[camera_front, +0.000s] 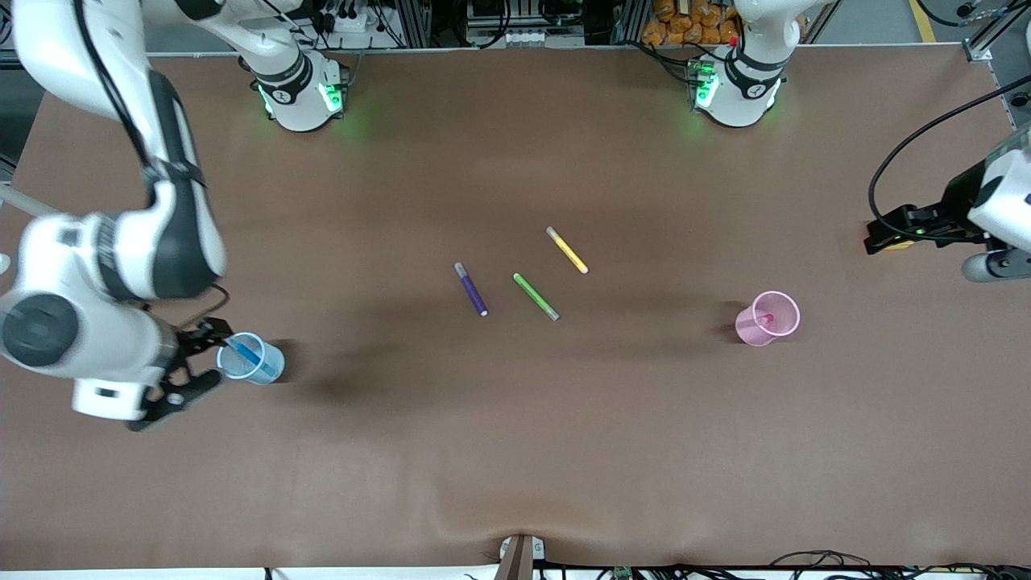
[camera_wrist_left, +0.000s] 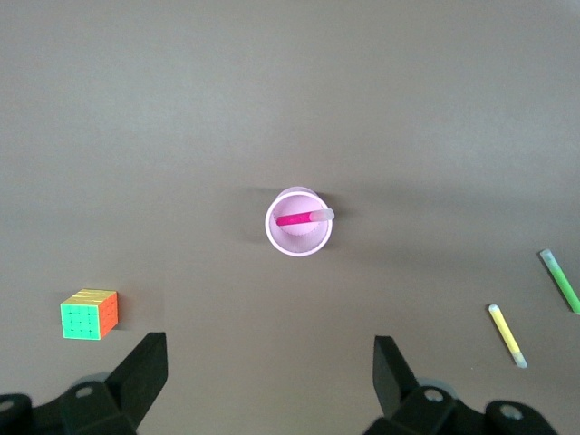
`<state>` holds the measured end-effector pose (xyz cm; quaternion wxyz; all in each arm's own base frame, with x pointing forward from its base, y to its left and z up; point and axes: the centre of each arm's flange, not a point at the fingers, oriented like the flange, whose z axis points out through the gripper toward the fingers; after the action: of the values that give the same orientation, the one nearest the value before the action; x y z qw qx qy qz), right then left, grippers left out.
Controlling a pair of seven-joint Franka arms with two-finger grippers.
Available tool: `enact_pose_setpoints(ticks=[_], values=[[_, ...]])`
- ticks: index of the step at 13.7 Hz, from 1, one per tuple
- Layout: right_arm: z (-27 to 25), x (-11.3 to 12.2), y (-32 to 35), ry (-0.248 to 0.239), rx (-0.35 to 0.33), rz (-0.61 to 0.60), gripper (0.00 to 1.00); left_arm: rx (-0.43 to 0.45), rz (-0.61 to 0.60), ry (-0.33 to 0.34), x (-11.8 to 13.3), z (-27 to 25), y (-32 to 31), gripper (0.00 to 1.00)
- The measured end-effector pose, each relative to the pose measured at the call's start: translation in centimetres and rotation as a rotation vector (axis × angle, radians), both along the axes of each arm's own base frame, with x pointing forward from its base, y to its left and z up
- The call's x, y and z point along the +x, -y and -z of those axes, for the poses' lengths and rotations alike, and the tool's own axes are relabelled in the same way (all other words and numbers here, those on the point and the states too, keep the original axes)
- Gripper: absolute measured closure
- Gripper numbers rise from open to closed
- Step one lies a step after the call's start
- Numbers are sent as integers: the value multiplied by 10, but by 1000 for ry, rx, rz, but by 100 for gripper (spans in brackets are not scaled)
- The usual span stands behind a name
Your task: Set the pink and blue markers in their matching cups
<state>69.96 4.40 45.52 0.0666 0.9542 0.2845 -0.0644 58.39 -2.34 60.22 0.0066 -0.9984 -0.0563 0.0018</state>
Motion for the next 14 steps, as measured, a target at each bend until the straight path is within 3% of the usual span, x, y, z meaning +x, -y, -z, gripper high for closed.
enact_pose_setpoints(ticks=[3, 6, 10, 14], values=[[-70, -23, 7, 77, 47, 43, 0, 0, -5, -5, -2, -5, -3, 0], [-115, -63, 26, 119, 65, 195, 0, 3, 3, -31, -6, -7, 2, 0], [-133, -116, 65, 114, 126, 393, 0, 21, -8, -5, -21, -34, 1, 0], [-152, -150, 66, 77, 115, 572, 0, 30, -13, -18, -31, -42, 3, 0]])
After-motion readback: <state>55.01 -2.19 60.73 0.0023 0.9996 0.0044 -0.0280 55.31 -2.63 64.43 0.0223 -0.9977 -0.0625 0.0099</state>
